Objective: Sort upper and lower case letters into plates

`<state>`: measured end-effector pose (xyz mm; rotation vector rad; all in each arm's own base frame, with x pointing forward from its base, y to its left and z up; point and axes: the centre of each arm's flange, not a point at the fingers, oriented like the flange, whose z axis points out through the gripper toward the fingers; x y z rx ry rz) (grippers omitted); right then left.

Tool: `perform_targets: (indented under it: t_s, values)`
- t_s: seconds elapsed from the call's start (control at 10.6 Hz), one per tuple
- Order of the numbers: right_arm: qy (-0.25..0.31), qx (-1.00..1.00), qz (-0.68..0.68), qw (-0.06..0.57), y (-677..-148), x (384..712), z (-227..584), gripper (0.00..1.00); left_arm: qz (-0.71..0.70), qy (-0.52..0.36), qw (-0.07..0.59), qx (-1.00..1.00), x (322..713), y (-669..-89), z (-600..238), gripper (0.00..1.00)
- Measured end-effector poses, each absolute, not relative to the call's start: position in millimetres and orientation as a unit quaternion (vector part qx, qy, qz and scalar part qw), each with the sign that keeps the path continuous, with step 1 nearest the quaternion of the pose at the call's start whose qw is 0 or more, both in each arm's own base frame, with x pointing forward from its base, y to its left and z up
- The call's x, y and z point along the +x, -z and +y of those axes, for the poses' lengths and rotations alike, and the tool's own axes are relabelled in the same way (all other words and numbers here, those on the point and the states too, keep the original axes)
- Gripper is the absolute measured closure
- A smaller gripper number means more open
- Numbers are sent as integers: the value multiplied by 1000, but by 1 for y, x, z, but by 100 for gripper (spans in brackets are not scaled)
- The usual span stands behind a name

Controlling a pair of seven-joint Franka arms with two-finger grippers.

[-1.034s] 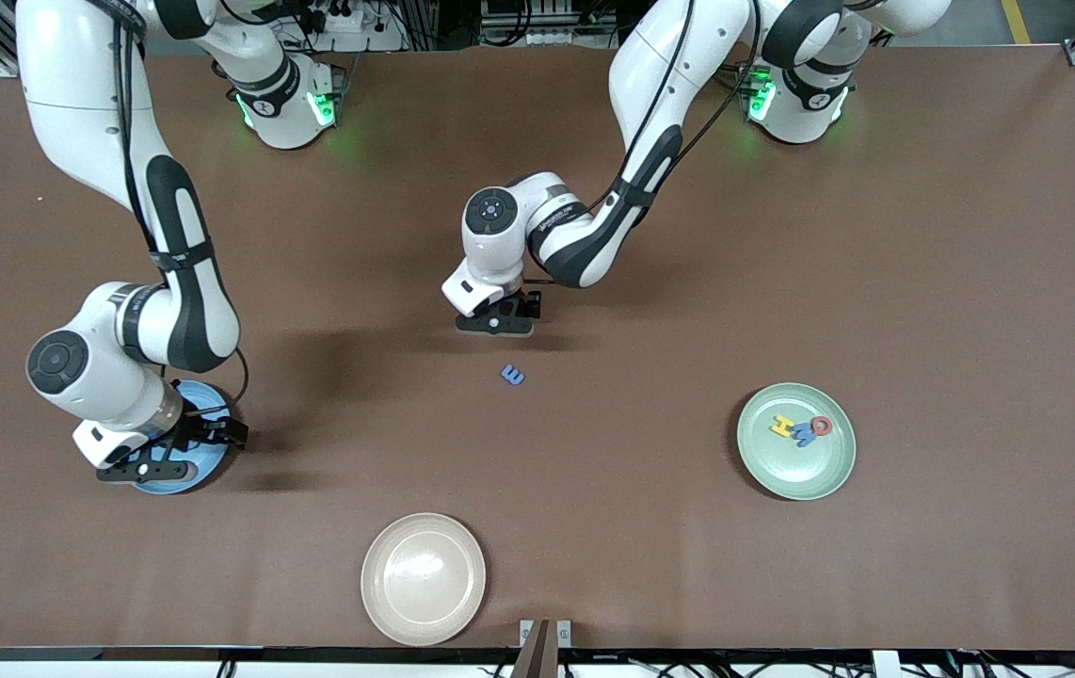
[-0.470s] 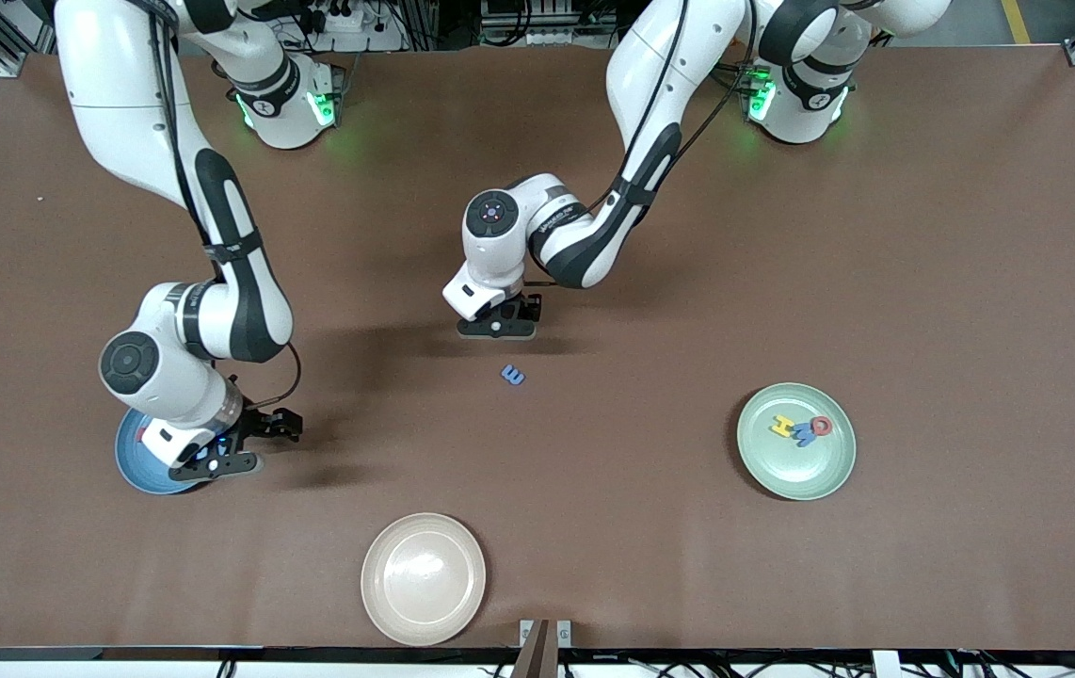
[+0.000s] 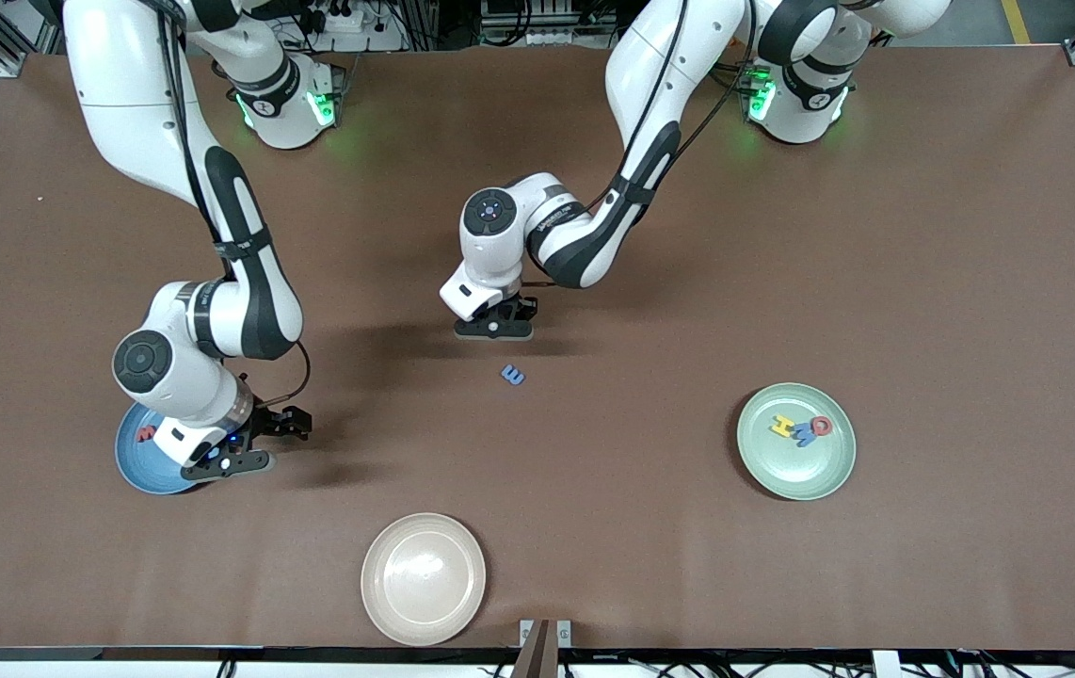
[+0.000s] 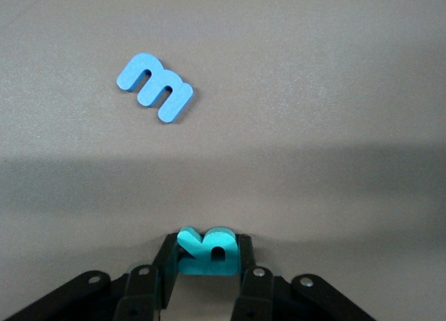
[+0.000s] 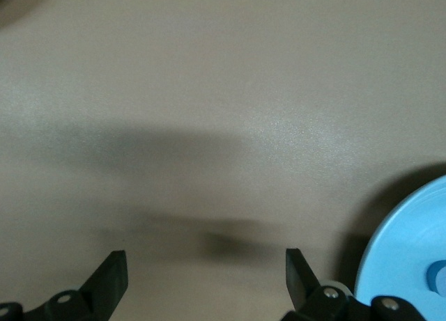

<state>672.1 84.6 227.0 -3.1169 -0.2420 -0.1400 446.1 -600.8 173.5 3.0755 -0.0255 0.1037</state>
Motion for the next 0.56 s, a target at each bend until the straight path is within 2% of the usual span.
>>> perform_targets:
  t_s: [0.28,0.56]
  values:
    - [45,-996,-80,8,-227,670,99,0,6,-49,30,998,469,-190,-588,61]
    - [51,-990,-131,14,-233,658,182,0,76,-69,30,994,554,-275,-517,61]
